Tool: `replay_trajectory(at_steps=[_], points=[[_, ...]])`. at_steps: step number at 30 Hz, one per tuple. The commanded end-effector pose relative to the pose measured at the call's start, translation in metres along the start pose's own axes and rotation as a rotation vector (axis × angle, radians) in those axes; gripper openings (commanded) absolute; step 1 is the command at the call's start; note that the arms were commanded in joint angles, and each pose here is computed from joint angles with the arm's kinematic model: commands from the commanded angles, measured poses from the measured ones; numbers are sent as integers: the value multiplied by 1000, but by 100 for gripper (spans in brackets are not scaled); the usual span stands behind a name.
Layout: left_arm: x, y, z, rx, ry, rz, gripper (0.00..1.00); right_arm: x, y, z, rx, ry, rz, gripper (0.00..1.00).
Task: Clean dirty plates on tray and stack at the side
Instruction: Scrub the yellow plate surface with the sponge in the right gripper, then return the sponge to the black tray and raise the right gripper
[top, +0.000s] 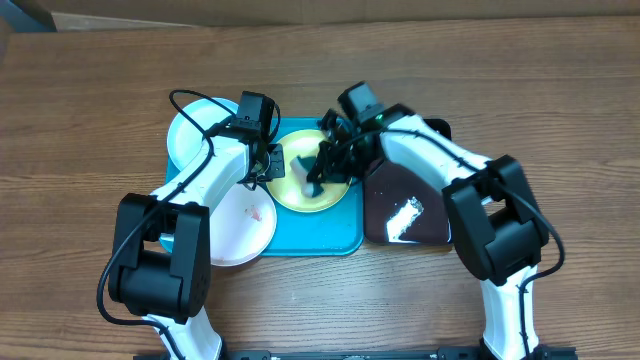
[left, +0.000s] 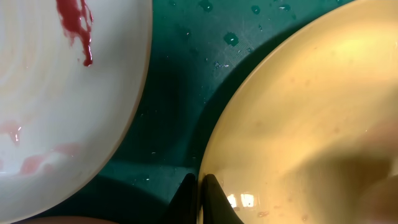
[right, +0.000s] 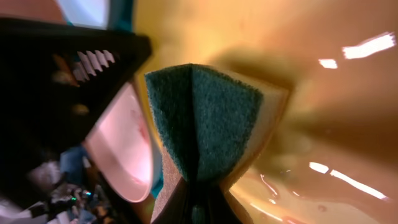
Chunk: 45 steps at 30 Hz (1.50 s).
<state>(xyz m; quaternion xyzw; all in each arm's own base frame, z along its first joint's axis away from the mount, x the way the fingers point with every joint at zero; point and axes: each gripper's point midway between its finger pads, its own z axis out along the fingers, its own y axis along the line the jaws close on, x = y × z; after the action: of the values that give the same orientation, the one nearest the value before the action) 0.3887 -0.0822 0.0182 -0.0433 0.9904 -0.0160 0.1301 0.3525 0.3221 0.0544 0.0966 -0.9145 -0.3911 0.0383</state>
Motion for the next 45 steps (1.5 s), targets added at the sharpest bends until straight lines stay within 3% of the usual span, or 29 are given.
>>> replay_trajectory(at_steps=[1,5,11,19,34,38,44,45], points=[[7,-2,5,9,19,21,4,-21,36,-63,-100,-105,-99,4],[6,-3,5,9,17,21,4,-21,18,-106,-1,-171,-61,4],[6,-3,5,9,17,20,4,11,-65,-162,429,-175,131,4],[6,-3,5,9,17,20,4,39,-117,-168,713,-114,187,4],[6,-3,5,9,17,21,4,49,-163,-147,802,-125,187,4],[6,-3,5,9,17,20,4,49,-163,-147,802,-125,187,12],[6,-3,5,9,17,20,5,48,-163,-148,801,-130,187,13],[6,-3,5,9,17,20,5,48,-163,-148,801,-130,187,17]])
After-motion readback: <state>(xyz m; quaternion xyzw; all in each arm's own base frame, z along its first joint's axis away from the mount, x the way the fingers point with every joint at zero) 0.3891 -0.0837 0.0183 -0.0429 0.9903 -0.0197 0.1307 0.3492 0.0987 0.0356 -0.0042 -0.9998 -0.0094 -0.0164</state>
